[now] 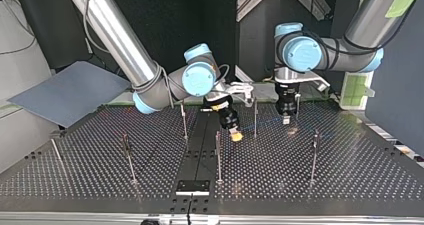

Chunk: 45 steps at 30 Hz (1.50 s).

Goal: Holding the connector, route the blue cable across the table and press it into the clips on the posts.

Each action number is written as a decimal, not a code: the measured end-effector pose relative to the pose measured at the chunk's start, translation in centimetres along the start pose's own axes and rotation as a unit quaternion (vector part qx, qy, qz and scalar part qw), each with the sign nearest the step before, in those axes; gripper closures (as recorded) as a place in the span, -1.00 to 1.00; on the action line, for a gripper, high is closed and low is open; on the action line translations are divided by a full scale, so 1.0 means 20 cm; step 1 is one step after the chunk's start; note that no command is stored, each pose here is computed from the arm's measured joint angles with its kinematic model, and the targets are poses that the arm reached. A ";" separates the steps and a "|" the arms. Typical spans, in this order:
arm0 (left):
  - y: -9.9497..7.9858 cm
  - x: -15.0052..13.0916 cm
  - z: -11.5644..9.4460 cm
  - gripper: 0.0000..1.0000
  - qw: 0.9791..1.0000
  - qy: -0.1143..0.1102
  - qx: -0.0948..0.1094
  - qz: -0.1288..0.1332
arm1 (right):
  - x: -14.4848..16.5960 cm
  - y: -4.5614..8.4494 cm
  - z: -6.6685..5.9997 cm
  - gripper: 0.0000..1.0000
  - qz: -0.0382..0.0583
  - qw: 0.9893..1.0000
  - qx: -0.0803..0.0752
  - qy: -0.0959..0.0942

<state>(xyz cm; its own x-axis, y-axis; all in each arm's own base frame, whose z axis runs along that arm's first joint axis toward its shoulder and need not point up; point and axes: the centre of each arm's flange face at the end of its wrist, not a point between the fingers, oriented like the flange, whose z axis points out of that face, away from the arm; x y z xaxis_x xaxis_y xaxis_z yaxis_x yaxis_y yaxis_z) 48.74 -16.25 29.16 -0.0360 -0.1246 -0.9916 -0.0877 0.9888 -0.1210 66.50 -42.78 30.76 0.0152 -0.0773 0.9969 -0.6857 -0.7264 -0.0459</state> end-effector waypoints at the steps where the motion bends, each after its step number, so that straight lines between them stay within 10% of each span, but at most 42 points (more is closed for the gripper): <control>1: 0.01 0.02 -0.01 1.00 1.000 0.000 0.000 -0.002 | -0.02 0.00 0.00 1.00 0.000 1.000 0.000 -0.003; 20: 0.05 0.41 -0.13 1.00 0.999 0.037 0.017 -0.008 | -0.38 -0.01 -0.12 1.00 -0.007 0.998 -0.001 -0.069; 45: 0.05 0.69 -0.09 1.00 0.997 0.073 0.025 0.003 | -0.55 -0.04 -0.17 1.00 0.002 0.997 0.005 -0.079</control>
<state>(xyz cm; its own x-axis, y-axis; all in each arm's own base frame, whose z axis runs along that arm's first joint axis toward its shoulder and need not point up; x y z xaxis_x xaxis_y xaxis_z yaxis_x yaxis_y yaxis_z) 46.39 -17.17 15.45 -0.1811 -0.1262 -0.9753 -0.0378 0.9919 -0.1213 64.39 -38.96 20.02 0.1277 -0.1856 0.9743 -0.6784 -0.7329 -0.0507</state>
